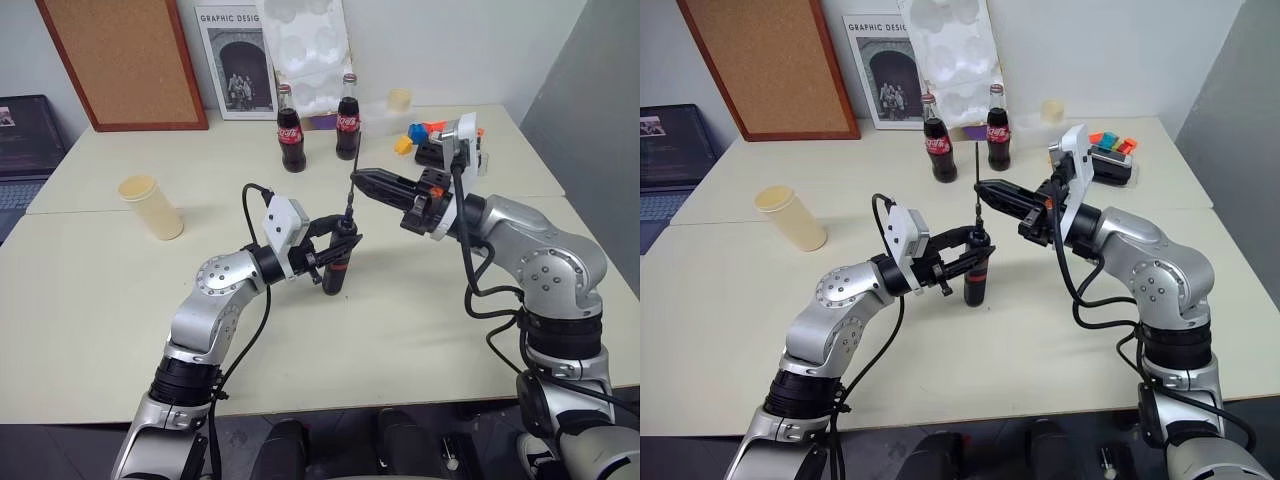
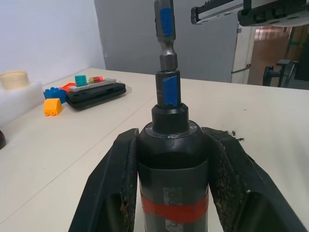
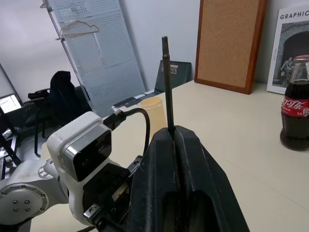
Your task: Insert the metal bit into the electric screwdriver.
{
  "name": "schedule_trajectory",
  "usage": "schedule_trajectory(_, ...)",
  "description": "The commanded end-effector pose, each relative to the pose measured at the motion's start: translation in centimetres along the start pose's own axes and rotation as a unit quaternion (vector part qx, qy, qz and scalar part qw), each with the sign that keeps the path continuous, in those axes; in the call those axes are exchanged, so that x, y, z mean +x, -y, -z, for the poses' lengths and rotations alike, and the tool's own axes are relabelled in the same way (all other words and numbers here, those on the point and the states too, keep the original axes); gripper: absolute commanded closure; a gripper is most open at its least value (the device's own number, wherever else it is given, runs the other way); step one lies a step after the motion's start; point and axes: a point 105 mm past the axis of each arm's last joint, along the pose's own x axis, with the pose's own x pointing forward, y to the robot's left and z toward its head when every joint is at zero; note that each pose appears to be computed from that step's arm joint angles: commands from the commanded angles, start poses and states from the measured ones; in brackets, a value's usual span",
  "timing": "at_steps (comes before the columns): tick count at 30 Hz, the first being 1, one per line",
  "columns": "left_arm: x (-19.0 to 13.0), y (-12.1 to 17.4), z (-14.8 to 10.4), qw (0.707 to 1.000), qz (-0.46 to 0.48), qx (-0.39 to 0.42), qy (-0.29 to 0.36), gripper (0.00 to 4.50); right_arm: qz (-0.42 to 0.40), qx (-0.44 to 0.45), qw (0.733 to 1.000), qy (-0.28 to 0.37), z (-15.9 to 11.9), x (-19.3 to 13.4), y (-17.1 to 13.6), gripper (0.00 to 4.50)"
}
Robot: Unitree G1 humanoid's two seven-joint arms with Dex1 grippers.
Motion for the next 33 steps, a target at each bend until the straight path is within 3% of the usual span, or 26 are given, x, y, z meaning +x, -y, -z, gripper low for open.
schedule_trajectory(1,-1.0,-0.3,2.5,0.998,-0.014,-0.022,-0.050,2.83,-0.015,-0.012,1.000,0.013,-0.7,-0.1,-0.9,4.46)
schedule_trajectory(33,-1.0,-0.4,2.4,0.998,-0.018,-0.020,-0.048,2.83,0.012,0.028,1.000,0.001,1.3,0.2,-0.9,4.46)
